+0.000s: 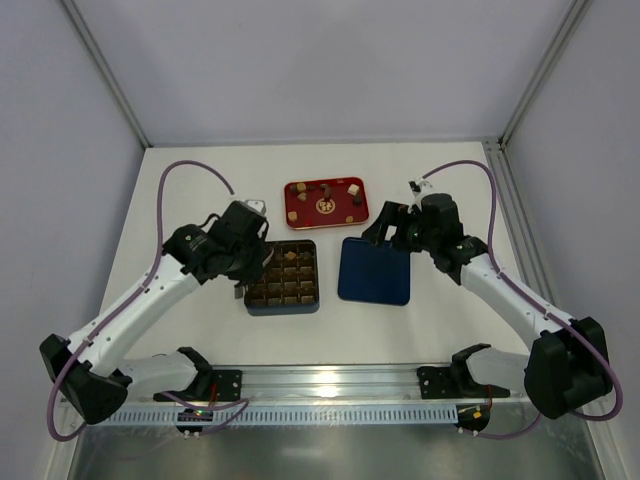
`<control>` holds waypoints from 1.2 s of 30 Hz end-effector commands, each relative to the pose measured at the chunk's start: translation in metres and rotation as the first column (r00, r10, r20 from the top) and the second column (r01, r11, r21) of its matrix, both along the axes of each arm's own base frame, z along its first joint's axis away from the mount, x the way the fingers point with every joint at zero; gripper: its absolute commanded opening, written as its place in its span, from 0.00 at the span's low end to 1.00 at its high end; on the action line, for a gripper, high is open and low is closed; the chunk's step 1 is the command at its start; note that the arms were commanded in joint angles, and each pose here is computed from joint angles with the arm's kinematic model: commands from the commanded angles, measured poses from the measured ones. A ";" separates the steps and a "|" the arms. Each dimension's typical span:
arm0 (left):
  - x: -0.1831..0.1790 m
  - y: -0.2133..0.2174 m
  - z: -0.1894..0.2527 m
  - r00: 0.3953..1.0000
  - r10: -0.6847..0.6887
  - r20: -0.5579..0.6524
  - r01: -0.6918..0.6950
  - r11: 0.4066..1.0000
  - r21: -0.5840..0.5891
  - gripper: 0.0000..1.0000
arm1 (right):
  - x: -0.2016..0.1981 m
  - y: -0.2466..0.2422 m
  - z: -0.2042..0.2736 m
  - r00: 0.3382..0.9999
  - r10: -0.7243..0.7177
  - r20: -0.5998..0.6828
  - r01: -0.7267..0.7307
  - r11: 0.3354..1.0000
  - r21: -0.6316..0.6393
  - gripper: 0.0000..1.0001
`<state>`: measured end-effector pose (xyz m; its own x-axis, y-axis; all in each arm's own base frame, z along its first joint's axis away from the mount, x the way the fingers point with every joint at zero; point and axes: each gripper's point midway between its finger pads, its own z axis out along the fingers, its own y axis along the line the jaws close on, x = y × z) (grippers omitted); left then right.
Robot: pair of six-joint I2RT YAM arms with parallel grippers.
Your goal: Pack the chocolate
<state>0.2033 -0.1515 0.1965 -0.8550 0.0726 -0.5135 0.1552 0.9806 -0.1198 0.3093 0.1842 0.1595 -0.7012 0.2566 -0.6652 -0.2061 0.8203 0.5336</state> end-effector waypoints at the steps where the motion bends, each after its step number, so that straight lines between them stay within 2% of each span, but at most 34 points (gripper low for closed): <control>1: -0.011 -0.004 -0.008 1.000 0.010 -0.025 -0.011 1.000 -0.024 0.21 | 0.008 0.004 0.012 0.999 -0.002 0.043 0.001 1.000 0.025 0.94; 13: -0.018 0.003 -0.019 0.999 0.040 -0.024 -0.039 0.999 0.019 0.22 | 0.007 0.005 0.010 0.999 0.001 0.039 -0.001 1.000 0.018 0.94; 15: -0.017 0.006 -0.019 0.998 0.052 -0.017 -0.052 0.998 0.035 0.24 | 0.008 0.004 0.009 0.999 -0.002 0.038 0.001 1.000 0.017 0.94; 17: -0.017 0.008 -0.019 0.998 0.057 -0.014 -0.056 0.997 0.047 0.32 | 0.007 0.004 0.009 0.999 0.001 0.039 -0.001 1.000 0.019 0.93; 26: -0.016 0.011 -0.013 0.999 0.051 -0.001 -0.051 0.997 0.065 0.45 | 0.008 0.005 0.011 0.999 0.003 0.041 -0.004 1.000 0.021 0.94; 29: -0.014 0.009 -0.005 0.999 0.046 0.006 -0.047 0.997 0.054 0.44 | 0.008 0.006 0.011 0.999 0.006 0.041 -0.007 1.000 0.022 0.94; 34: 0.003 -0.016 0.039 0.996 0.021 0.089 -0.015 0.998 -0.066 0.44 | 0.009 0.005 0.014 0.999 0.002 0.048 -0.003 1.000 0.016 0.94; 36: 0.016 -0.028 0.045 0.995 0.007 0.102 0.001 0.997 -0.074 0.44 | 0.011 0.004 0.016 0.999 0.001 0.051 -0.001 1.000 0.011 0.94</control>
